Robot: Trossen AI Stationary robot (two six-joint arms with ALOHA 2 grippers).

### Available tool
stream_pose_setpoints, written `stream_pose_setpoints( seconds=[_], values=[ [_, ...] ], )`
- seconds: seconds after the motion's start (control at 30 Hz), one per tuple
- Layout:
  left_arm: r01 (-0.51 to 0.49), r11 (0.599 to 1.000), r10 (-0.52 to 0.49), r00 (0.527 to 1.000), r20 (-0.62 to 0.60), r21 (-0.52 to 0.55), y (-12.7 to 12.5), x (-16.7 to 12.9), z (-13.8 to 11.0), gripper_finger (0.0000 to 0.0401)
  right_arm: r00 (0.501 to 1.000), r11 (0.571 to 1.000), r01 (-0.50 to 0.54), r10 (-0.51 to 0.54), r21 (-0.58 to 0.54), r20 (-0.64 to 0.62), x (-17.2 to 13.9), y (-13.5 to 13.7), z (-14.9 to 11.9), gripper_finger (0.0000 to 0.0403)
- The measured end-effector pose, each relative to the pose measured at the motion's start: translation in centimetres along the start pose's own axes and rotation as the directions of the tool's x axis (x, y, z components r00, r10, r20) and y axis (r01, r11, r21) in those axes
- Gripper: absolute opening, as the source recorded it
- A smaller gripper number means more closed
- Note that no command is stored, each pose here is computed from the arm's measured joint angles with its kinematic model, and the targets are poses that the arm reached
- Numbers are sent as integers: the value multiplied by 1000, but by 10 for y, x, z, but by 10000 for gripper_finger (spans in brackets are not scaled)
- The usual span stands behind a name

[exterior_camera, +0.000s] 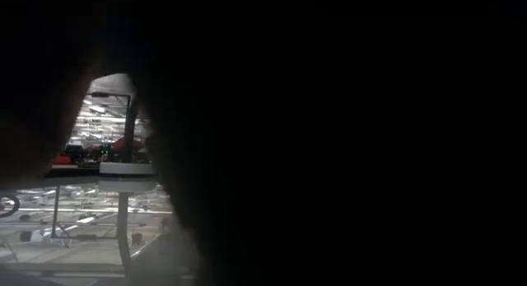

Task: Sort batteries
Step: Put the silver battery into the yellow bin

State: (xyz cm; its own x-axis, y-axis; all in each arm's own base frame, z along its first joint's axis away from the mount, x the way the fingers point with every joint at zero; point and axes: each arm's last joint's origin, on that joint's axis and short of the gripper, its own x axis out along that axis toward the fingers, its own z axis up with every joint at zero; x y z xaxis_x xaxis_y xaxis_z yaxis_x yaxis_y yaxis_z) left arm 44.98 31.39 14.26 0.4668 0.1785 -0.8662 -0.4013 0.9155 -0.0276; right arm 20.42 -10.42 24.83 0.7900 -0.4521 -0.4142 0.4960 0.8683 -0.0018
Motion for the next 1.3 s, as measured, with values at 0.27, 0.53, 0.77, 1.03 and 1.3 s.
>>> stream_pose_setpoints(
  seconds=[0.27, 0.53, 0.77, 1.03, 1.3],
  values=[
    [-68, 998, 68, 997, -28, 10, -2, 3, -2, 72, 1000, 1000, 2, -2, 0, 4, 0, 0, 0, 172],
    [-83, 995, 85, 996, -31, 53, -5, 3, -2, 51, 1000, 1000, 2, -2, 0, 4, 0, 0, 0, 172],
    [-89, 994, 92, 995, -30, 70, -5, 3, -1, 25, 1000, 1000, 2, -2, 0, 4, 0, 0, 0, 172],
    [-89, 990, 92, 995, -23, 107, -5, 2, 0, 14, 1000, 1000, 3, -3, 0, 3, 0, 0, 0, 172],
    [-81, 976, 91, 995, -41, 203, -7, -19, 3, 16, 1000, 1000, 3, -3, -7, 0, 0, 0, 0, 172]
  ],
)
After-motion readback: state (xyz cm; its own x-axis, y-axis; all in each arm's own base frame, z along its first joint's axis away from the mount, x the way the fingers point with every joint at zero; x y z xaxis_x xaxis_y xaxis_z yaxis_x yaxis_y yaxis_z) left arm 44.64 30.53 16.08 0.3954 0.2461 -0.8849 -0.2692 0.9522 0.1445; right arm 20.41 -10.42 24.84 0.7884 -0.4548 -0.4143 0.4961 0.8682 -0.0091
